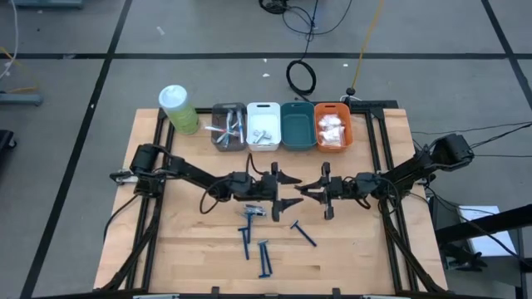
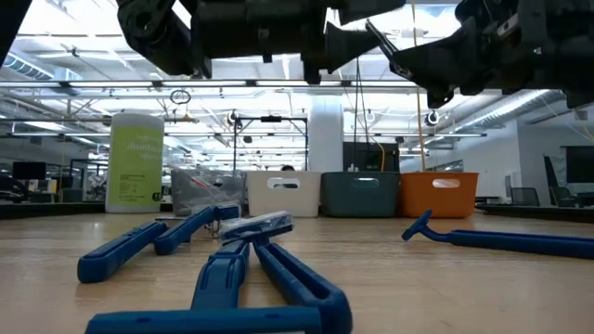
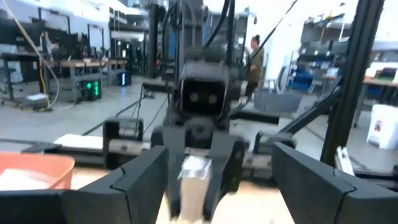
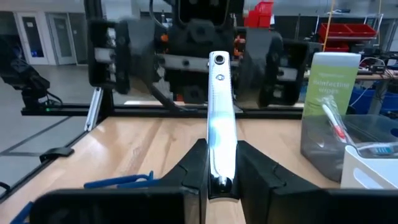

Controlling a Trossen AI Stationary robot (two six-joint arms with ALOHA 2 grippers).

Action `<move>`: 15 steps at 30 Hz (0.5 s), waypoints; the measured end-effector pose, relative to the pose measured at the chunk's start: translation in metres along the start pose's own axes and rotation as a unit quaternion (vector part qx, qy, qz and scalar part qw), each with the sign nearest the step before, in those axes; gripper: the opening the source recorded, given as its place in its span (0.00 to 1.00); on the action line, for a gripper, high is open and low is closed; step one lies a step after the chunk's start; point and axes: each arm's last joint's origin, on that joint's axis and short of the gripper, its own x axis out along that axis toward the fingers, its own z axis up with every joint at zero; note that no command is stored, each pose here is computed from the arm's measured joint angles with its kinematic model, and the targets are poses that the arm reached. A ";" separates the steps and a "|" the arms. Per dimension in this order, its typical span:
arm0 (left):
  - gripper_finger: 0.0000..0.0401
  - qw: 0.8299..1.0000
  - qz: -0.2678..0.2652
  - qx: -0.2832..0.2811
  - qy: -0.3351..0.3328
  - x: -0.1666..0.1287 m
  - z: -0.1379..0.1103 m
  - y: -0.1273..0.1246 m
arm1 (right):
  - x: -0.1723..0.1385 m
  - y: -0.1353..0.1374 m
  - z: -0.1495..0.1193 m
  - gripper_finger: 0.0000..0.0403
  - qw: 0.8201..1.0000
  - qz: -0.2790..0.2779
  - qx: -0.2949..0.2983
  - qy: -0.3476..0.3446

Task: Pick & Place Travel size toiletries
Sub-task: Put the silver nail cutter into the white bin

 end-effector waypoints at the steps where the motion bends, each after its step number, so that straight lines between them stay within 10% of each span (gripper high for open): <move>1: 0.70 1.000 0.001 0.001 0.006 0.000 -0.001 0.000 | 0.000 0.000 0.000 0.11 1.000 0.000 0.000 -0.001; 15: 0.66 1.000 0.003 0.015 0.017 0.000 -0.003 0.001 | 0.000 0.000 0.002 0.11 1.000 0.001 0.002 -0.009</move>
